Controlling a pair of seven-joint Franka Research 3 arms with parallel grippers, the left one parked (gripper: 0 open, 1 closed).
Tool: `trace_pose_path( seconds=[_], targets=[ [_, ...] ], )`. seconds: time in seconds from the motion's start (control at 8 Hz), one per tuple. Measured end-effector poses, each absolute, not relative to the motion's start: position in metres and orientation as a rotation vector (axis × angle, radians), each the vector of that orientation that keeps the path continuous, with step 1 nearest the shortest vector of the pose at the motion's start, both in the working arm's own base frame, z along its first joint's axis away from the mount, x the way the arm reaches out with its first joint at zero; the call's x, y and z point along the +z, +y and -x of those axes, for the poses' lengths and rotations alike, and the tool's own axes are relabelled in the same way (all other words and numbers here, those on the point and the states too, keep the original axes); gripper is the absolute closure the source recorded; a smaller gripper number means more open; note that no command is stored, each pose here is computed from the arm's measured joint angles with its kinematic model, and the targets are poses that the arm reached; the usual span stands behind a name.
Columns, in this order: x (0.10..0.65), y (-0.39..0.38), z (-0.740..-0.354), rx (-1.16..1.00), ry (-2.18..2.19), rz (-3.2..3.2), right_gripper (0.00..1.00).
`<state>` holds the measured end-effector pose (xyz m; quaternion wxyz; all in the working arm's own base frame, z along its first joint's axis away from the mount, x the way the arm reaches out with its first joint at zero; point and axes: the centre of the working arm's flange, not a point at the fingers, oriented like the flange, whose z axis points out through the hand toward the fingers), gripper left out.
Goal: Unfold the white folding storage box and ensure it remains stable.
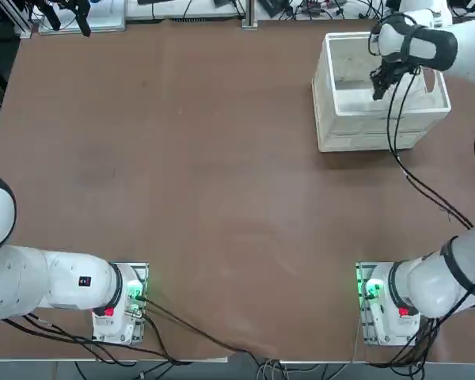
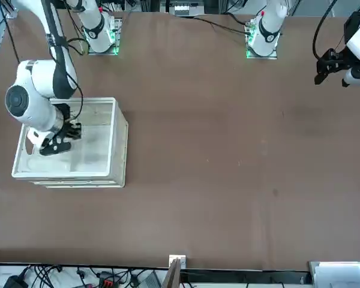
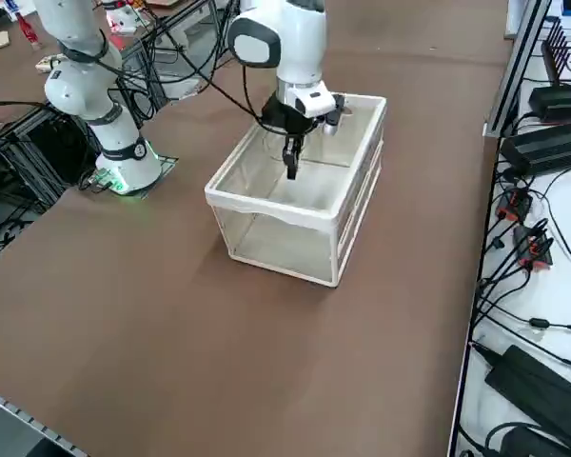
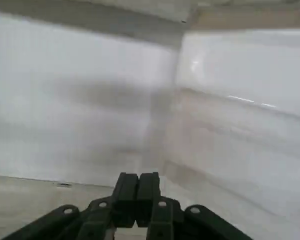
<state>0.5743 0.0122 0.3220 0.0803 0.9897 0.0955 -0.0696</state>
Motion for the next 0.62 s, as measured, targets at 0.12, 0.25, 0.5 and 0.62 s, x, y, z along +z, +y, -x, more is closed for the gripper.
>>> trace_pose_path(
  seconds=[0.12, 0.25, 0.5, 0.62],
  targets=[
    [0.308, 0.005, -0.574, -0.235, 0.280, -2.854, 0.98],
    [0.293, 0.000, -0.575, -0.249, 0.274, -2.752, 0.98],
    [0.272, -0.022, -0.577, -0.249, 0.268, -2.619, 0.98],
    [0.263, -0.047, -0.579, -0.231, 0.255, -2.608, 0.98]
  ],
)
